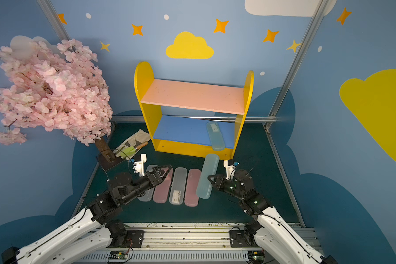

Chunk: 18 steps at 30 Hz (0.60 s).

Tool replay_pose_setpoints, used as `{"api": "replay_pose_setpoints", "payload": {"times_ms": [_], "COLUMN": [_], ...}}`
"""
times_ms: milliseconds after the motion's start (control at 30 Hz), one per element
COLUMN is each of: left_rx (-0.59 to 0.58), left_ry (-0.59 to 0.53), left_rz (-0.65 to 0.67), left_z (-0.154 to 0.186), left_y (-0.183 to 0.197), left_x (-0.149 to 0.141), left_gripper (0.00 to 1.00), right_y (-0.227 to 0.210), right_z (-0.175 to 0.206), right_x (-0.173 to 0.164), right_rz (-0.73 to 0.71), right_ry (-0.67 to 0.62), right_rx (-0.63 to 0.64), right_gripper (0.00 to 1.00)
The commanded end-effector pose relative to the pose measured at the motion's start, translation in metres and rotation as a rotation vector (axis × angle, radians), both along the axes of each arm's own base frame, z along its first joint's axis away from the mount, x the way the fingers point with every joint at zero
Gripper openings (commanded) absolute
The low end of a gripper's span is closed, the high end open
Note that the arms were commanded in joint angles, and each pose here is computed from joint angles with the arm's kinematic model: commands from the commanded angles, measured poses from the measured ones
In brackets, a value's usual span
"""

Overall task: Remove the pencil cases from the shelf
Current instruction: Place the pencil case at the center of the board.

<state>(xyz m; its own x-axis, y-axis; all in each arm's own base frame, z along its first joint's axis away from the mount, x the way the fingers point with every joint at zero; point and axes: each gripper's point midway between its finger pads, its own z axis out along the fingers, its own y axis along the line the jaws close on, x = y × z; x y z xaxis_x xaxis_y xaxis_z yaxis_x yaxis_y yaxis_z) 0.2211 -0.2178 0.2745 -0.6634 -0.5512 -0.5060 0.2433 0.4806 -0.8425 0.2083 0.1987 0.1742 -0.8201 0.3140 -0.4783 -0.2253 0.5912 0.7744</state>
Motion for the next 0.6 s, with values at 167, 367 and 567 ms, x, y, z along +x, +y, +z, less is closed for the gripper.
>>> {"api": "replay_pose_setpoints", "payload": {"times_ms": [167,367,567], "left_rx": [0.064,0.063,0.063], "left_ry": [0.009,0.029,0.028], "left_rz": [0.008,0.015,0.016], "left_z": [-0.024,-0.032,-0.033], "left_y": [0.0,0.0,0.0], "left_x": [0.004,0.005,0.005], "left_gripper": [1.0,1.0,1.0], "right_y": [-0.006,-0.007,-0.003], "right_z": [-0.045,-0.058,-0.067], "right_x": [-0.01,-0.003,0.005], "right_rz": [0.082,0.095,0.139], "right_ry": [0.104,0.185,0.242], "right_rx": [-0.008,0.005,0.028], "right_gripper": [0.1,0.1,0.1]}}
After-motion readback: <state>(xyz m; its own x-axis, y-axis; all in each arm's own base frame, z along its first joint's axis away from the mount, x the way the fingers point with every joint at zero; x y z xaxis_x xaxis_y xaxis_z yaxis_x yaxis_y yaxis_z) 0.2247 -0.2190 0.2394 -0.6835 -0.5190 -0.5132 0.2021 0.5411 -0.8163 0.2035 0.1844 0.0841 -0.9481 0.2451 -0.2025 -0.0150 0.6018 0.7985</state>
